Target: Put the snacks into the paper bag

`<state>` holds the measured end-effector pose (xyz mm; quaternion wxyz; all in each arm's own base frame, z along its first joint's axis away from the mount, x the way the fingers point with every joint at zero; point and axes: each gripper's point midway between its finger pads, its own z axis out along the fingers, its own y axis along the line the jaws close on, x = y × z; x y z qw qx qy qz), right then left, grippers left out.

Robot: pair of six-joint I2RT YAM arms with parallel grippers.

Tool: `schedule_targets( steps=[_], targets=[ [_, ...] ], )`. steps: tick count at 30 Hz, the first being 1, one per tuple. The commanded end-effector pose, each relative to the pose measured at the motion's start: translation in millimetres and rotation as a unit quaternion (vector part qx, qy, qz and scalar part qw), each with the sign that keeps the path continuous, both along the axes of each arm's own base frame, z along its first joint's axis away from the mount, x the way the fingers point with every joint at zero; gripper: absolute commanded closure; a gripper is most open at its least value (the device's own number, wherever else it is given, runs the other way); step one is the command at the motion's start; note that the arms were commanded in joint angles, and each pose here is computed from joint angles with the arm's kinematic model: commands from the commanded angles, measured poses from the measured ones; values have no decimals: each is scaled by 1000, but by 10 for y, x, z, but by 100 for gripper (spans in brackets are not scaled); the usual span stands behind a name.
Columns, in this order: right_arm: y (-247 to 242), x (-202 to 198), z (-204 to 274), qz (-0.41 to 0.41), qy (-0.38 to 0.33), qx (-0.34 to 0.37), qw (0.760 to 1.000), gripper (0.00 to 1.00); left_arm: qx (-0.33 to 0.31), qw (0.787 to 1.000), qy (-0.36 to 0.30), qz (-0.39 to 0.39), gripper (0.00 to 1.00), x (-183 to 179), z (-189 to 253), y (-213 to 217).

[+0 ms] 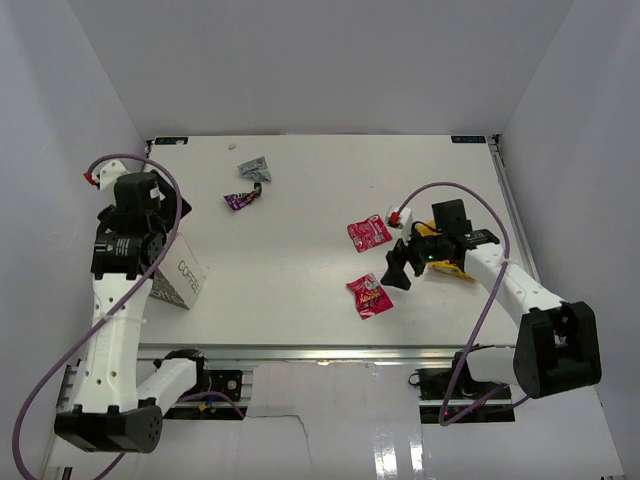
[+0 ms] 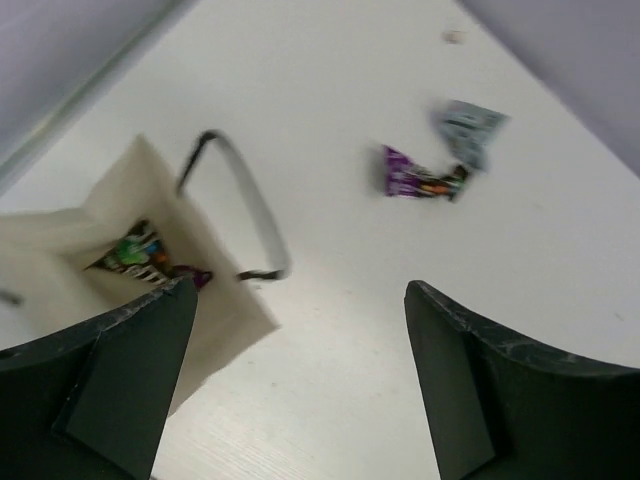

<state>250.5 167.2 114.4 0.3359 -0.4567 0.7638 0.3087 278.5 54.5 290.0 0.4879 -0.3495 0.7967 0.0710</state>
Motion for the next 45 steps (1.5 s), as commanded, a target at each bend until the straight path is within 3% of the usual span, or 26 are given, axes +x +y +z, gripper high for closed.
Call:
schedule_targets(
  steps=[1,4,8,16,20,29,34,38,41,45],
  targets=[
    [120,-53,-202,-25,32,-59,997,1,-22,967,-143,-210,4,120,767,-633],
    [99,109,-335,-123,51,-103,986,3,-44,933,-202,-293,3,72,1049,-955],
    [212,192,-392,-174,62,-117,976,3,-69,910,-237,-334,3,-33,1205,-1143],
    [684,-152,-588,-193,117,-161,961,10,-93,897,-263,-343,2,-208,1258,-1220],
    [608,-137,-717,-232,79,-206,947,10,-94,892,-274,-346,2,-302,1308,-1233],
    [587,-119,-944,-233,59,-257,936,0,-96,876,-298,-366,2,-450,1510,-1303],
    [592,-180,-948,-218,68,-261,938,25,-93,866,-313,-377,2,-485,1687,-1337],
    [612,-230,-895,-197,67,-251,945,56,-89,857,-329,-385,2,-508,1824,-1362],
    [631,-271,-852,-177,65,-245,951,73,-87,849,-341,-394,2,-533,1935,-1389],
    [714,-291,-747,-129,53,-231,963,89,-85,838,-354,-406,2,-559,2061,-1428]
  ],
)
